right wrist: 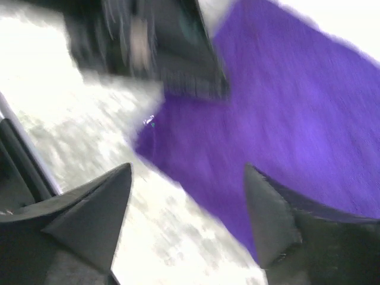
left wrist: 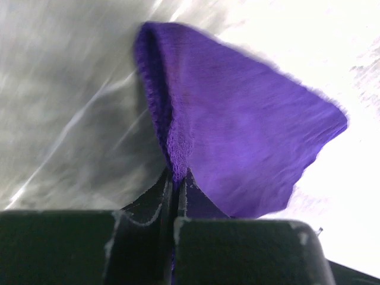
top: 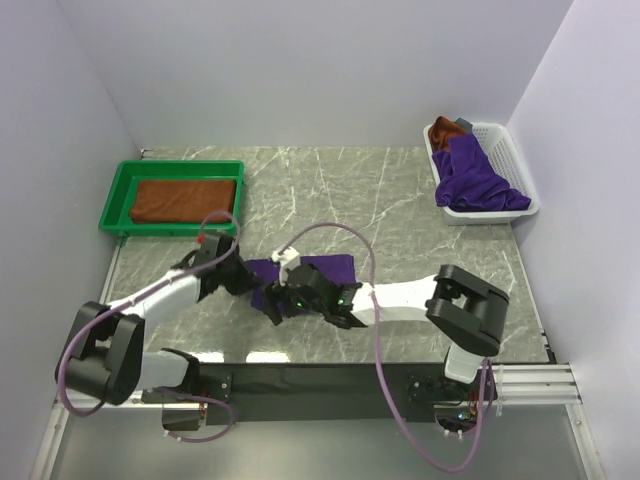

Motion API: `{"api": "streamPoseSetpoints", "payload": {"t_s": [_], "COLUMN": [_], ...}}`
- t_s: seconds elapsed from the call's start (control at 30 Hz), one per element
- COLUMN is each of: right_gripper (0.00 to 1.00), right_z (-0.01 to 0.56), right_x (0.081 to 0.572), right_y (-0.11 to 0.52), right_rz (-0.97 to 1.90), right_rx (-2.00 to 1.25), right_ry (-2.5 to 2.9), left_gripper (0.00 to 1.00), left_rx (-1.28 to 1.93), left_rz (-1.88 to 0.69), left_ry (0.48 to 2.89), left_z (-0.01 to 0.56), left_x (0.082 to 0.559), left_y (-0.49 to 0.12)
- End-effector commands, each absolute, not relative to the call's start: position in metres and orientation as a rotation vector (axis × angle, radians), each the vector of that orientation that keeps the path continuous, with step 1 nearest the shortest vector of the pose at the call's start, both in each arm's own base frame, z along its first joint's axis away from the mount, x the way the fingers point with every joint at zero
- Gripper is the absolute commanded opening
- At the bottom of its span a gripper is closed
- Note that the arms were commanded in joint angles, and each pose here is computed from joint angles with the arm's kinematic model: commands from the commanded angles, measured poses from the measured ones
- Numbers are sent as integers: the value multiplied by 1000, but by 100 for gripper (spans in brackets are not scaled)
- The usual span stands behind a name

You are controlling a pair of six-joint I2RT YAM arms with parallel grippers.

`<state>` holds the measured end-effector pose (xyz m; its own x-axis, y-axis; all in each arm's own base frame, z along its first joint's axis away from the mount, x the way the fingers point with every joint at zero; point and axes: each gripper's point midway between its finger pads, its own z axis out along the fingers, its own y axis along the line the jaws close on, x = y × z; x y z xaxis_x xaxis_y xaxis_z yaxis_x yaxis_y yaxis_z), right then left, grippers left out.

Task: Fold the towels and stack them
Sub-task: Neatly place the folded towel into the bin

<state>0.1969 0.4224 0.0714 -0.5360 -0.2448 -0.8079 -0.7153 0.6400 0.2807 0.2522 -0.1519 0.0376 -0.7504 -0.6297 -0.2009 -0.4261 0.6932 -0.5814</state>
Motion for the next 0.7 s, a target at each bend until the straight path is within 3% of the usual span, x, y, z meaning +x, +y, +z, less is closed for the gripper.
{"api": "streamPoseSetpoints", "payload": {"t_s": [0.0,0.3,0.67], "right_gripper": [87,89,88], "right_z": [110,127,110], "right_x": [209,197,185], "right_y": [403,327,295], "right_rz": [770,661,611], "right_rx": [-609,-547,-598], "right_ry": [1993,1953,1976], "left_gripper": [1,1,1], "left_rx": [-645,-434,-498], "left_rz": [-561,-114,108], "left_ry": [2465,2508,2368], "left_z": [73,113,184], "left_x": [293,388,472], "left_y": [-141,-113,-52]}}
